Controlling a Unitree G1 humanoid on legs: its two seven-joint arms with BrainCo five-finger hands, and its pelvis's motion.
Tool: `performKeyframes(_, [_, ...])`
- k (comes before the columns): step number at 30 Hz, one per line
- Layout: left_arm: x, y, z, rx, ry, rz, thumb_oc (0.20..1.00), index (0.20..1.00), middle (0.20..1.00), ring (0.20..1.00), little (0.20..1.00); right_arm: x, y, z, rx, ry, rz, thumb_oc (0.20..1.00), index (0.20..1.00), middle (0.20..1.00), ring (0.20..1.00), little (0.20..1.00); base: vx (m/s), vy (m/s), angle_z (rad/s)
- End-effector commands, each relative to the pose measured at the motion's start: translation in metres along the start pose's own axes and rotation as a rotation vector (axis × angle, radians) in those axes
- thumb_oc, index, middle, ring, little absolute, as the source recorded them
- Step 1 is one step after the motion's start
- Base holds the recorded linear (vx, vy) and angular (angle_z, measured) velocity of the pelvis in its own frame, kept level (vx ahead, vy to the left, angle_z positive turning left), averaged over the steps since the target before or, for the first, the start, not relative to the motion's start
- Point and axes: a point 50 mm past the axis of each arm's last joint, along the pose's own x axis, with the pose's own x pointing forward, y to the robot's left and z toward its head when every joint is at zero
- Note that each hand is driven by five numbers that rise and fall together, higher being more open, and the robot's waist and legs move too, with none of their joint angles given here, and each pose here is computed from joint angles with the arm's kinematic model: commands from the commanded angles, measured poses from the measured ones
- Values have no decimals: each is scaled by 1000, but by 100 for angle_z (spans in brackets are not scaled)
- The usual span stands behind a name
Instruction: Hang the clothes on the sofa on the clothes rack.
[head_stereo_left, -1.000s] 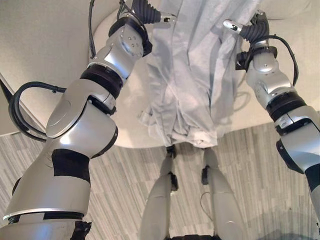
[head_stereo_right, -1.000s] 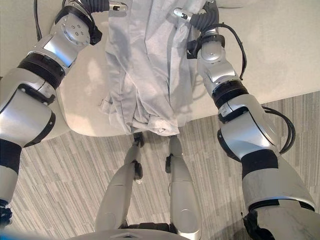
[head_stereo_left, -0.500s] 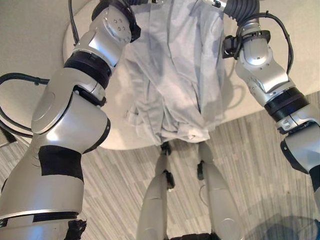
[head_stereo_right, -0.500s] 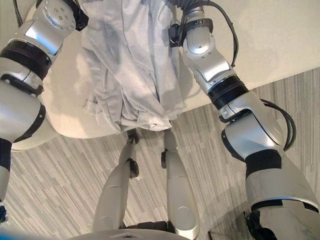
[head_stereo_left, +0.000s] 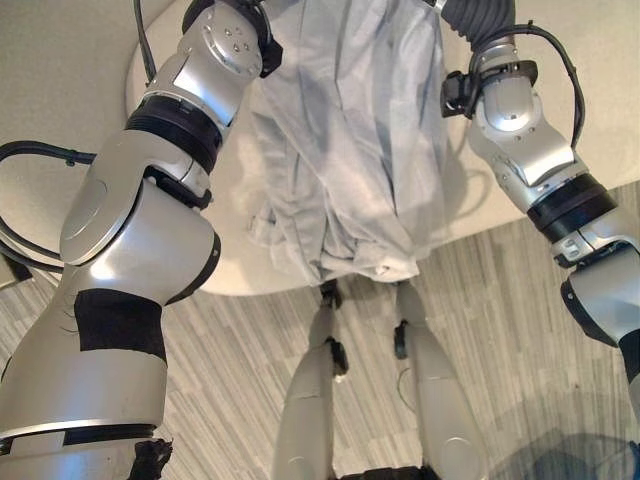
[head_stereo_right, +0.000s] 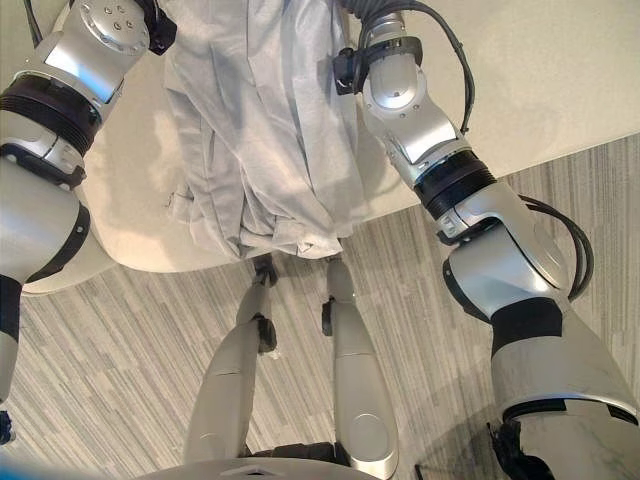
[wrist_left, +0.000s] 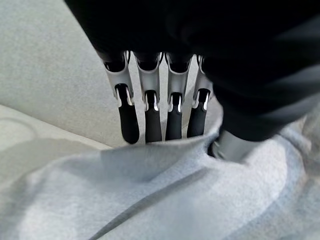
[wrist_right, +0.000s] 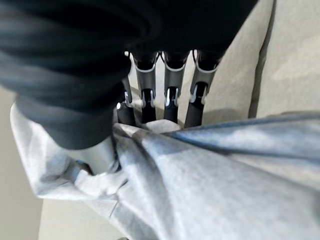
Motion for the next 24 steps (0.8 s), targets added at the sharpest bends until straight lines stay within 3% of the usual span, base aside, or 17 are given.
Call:
performKeyframes(1, [0,2,-3,-50,18,43,200,200,200,200,200,4,1,12,64,-75,-23,200,200,200,200,200,0,0,0])
performKeyframes(24, [-4,23,8,-87,-129,182,200,200,200,200,200,-17,-28,20,28,-212,-195,200,200,200,200,200,22,-10,5])
